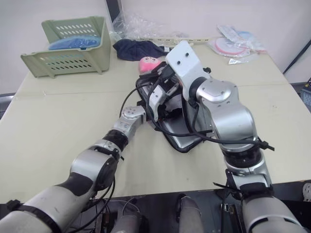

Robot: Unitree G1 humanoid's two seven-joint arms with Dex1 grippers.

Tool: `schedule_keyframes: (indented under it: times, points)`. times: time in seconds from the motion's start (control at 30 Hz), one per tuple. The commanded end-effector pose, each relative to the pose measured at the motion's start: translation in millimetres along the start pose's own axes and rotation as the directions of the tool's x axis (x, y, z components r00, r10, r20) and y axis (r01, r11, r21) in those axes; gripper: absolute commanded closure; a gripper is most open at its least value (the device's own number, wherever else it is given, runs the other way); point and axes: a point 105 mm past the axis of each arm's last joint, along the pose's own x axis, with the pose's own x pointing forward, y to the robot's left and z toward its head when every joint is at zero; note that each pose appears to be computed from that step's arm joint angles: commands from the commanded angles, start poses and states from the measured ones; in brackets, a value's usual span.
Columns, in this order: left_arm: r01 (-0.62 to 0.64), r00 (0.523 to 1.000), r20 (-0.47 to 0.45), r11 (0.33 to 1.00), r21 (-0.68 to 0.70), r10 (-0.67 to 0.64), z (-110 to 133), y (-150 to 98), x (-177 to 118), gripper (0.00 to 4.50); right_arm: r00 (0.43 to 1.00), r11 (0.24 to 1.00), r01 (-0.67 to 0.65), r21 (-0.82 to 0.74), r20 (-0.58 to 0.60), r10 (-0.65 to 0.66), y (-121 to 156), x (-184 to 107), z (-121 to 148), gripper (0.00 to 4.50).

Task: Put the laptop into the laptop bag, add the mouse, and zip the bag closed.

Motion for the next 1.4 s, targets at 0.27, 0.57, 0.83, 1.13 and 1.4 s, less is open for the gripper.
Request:
schedule_keyframes:
  times: [0.27, 0.57, 0.83, 1.13, 1.4]
  points:
    - [0.019, 1.000, -0.019, 1.000, -0.002, -0.019, 5, -12, 14, 1.66, 0.991, 0.998, 0.031, -0.048, 0.135, -0.024, -3, -9, 37, 4.48]
    - [0.001, 1.000, -0.029, 1.000, -0.008, -0.001, 7, -9, 16, 1.66, 0.990, 0.998, 0.031, -0.048, 0.138, -0.024, -3, -10, 38, 4.48]
    - [-0.008, 1.000, -0.016, 0.999, -0.031, 0.007, 9, -6, 13, 0.04, 0.990, 0.998, 0.033, -0.048, 0.137, -0.026, -3, -10, 38, 4.50]
    - [-0.017, 1.000, -0.026, 1.000, -0.003, 0.017, 6, 0, 8, 0.04, 0.991, 0.998, 0.030, -0.052, 0.135, -0.022, -3, -9, 36, 4.50]
    - [0.006, 1.000, 0.024, 1.000, 0.006, -0.006, 11, 7, -6, 0.04, 0.992, 0.998, 0.032, -0.046, 0.127, -0.026, -3, -9, 32, 4.50]
